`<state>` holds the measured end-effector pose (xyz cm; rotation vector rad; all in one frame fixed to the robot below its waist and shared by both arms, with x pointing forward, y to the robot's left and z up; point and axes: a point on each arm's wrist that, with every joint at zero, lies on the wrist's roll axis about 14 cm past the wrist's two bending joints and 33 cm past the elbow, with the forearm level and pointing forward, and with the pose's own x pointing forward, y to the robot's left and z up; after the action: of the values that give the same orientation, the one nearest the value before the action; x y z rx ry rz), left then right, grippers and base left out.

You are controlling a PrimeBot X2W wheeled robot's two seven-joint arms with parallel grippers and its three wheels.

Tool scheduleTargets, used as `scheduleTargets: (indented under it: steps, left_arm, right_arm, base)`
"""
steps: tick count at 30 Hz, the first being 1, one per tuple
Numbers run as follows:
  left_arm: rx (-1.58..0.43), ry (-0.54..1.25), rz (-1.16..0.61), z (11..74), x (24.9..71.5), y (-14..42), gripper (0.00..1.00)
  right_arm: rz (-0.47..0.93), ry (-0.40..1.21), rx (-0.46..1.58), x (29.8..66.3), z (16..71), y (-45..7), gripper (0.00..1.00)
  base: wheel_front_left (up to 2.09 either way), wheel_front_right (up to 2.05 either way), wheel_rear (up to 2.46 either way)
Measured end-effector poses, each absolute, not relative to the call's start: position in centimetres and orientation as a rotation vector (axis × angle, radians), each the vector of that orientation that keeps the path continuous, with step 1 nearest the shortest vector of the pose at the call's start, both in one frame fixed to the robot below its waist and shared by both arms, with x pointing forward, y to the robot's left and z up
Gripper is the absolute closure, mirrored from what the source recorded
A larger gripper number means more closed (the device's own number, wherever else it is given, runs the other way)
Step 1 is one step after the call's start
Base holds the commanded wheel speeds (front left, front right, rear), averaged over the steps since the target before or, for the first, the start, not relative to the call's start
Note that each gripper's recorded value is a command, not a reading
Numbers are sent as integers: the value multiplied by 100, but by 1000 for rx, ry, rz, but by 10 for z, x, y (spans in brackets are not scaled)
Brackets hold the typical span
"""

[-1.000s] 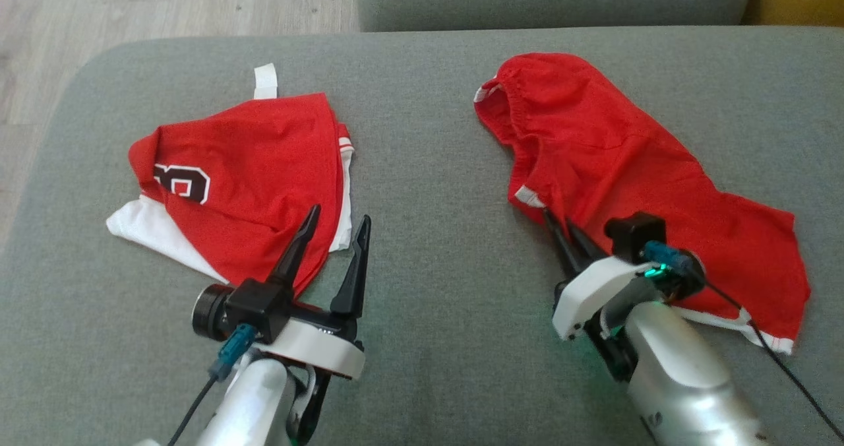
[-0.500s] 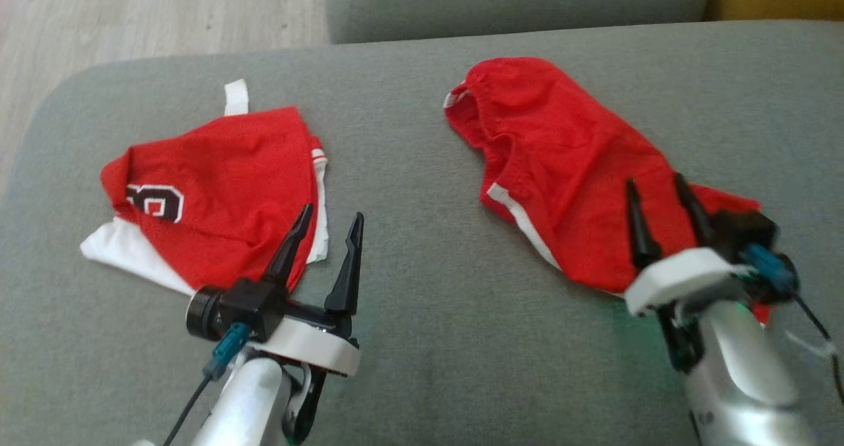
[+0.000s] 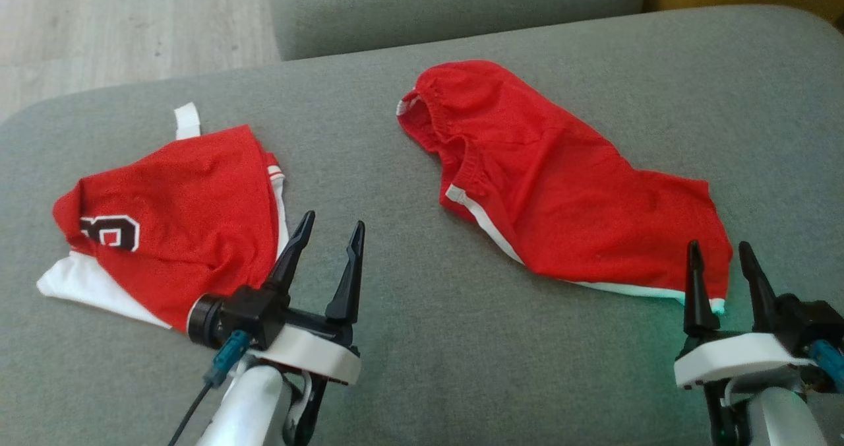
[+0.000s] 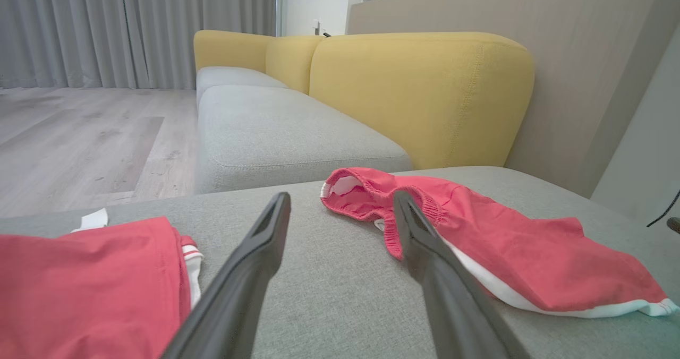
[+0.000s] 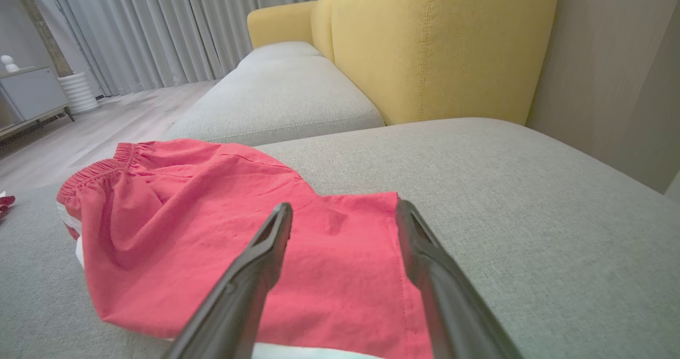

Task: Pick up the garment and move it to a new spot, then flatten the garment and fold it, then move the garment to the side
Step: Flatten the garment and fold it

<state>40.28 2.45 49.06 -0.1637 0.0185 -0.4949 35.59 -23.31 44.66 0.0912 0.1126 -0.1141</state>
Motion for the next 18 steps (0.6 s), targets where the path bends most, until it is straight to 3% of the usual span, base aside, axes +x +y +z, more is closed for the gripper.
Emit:
scheduleTargets:
  steps: [6,14,18]
  left_arm:
    - [-171,37,-522,484,405,16,0]
    - [-177,54,-522,477,408,16,0]
    - [-180,66,-517,473,409,18,0]
  right_arm:
    - [-142,121,94,352,444,-241,0]
    - [-252,294,112,325,392,-269,0]
    - [-246,331,118,332,382,-266,0]
  base:
    - [0,0,0]
    - [0,0,0]
    - [0,0,0]
